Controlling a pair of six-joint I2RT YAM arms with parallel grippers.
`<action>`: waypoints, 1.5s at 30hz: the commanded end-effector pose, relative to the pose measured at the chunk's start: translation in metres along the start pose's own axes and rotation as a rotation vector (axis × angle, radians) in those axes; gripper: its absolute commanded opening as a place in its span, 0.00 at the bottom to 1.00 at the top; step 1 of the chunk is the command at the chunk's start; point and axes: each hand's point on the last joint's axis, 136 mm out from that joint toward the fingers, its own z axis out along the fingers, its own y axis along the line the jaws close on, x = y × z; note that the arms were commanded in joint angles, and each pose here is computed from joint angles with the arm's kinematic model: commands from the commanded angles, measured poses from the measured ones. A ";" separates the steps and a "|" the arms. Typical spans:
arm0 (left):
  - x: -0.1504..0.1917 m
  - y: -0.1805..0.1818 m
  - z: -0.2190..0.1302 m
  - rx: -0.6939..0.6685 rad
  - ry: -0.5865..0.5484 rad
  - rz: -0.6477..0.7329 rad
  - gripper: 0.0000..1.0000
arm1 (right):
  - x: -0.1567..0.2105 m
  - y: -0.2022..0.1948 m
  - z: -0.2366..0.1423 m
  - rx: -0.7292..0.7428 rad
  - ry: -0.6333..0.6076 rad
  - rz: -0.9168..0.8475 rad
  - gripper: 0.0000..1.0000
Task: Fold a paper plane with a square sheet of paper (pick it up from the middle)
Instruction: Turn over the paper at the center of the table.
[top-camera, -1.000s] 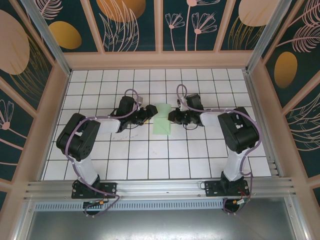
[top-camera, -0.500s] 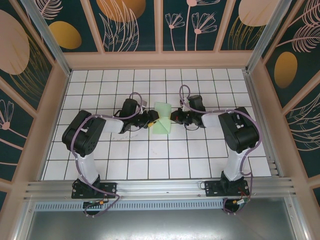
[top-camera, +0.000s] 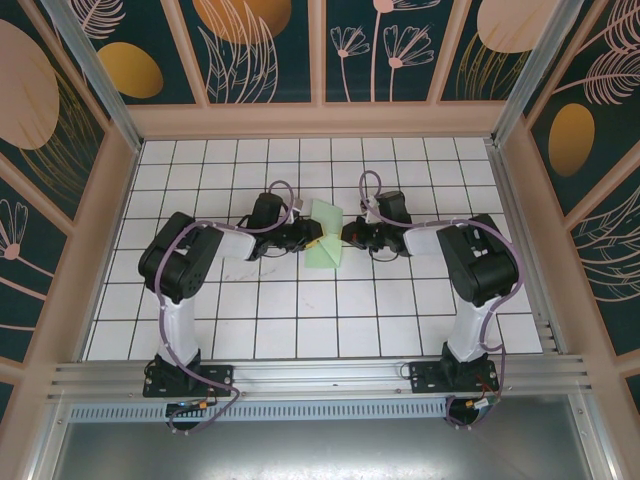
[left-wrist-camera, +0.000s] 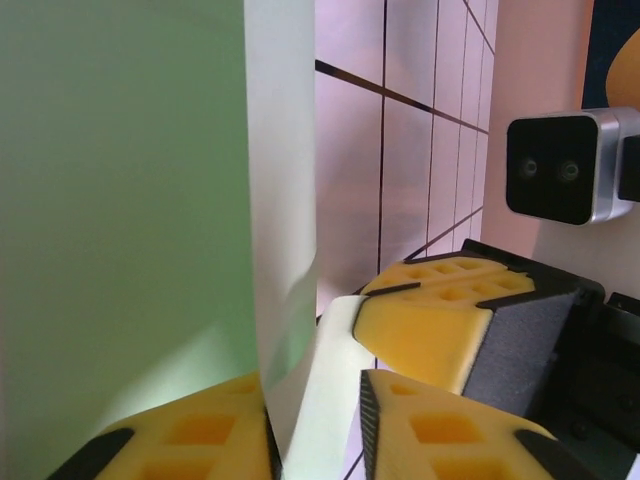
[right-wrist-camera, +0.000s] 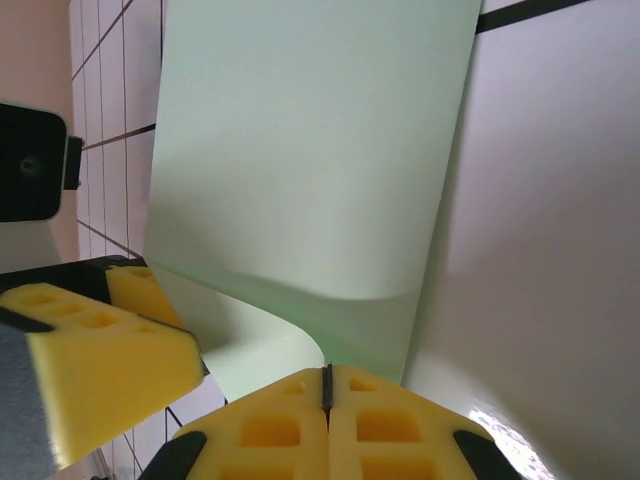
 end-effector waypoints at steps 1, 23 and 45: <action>0.000 -0.002 0.006 0.020 0.017 0.046 0.24 | -0.012 0.013 -0.013 -0.027 -0.053 -0.021 0.08; -0.057 -0.045 -0.112 -0.557 -0.268 0.409 0.05 | -0.067 0.045 -0.134 0.189 -0.458 -0.157 0.81; -0.098 0.049 -0.163 -1.673 -0.364 0.627 0.02 | -0.067 0.009 -0.136 0.311 -0.475 -0.078 0.85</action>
